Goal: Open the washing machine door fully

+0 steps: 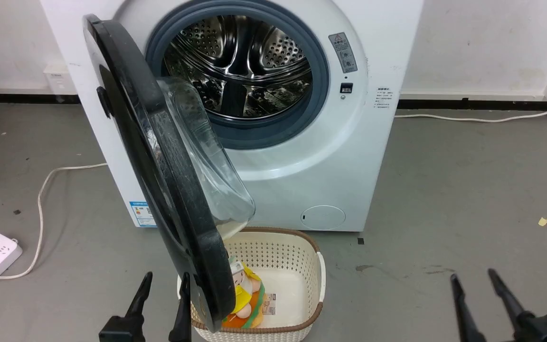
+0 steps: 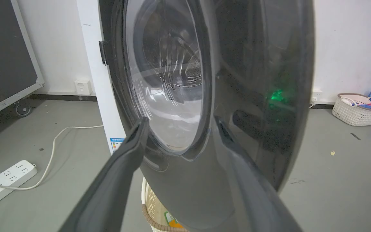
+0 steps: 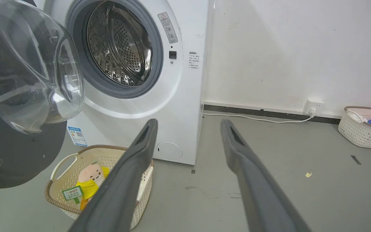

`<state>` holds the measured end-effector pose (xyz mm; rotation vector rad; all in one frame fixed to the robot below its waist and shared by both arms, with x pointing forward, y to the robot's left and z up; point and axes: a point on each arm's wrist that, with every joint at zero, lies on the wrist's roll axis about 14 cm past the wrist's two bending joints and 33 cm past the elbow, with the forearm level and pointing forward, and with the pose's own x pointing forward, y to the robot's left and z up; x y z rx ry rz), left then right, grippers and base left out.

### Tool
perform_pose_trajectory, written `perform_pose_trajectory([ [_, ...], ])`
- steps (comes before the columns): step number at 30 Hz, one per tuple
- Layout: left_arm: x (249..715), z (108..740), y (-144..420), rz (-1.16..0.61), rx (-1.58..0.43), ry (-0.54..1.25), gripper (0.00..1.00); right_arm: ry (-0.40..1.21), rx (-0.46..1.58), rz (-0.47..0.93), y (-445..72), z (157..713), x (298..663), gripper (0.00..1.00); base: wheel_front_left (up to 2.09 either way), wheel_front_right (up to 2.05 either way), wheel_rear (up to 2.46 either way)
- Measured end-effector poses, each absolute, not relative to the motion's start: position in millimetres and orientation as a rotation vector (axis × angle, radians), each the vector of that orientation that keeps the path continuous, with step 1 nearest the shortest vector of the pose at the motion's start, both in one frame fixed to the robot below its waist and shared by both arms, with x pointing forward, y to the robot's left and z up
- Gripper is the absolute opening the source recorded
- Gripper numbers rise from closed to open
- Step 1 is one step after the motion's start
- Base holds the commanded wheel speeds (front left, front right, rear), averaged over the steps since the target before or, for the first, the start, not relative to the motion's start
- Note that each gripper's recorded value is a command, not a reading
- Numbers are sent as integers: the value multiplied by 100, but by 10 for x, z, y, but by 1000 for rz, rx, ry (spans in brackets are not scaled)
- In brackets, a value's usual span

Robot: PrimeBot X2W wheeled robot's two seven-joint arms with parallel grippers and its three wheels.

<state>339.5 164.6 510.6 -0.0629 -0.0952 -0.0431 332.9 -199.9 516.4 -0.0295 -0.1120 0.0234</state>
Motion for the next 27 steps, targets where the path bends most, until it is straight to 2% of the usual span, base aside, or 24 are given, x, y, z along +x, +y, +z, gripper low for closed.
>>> perform_pose_trajectory([
  [13,3347,5060,1717,-10,-53,-82,100,-121,-37,113,-1691,5189,3348,100,0,0,0],
  [14,3345,5062,1720,-9,-53,-83,65,-121,-37,116,-1680,5189,3350,100,0,0,0],
  [15,3342,5064,1723,-8,-53,-83,10,-121,-36,118,-1674,5189,3353,100,0,0,0],
  [16,3339,5063,1727,-7,-53,-83,0,-121,-36,121,-1664,5189,3356,100,0,0,0],
  [22,3332,5225,1884,49,-98,-136,0,-120,-25,145,-1581,5186,3374,100,0,0,0],
  [27,3340,5866,2176,140,-151,-342,0,-123,-22,153,-1555,5195,3380,100,0,0,0],
])
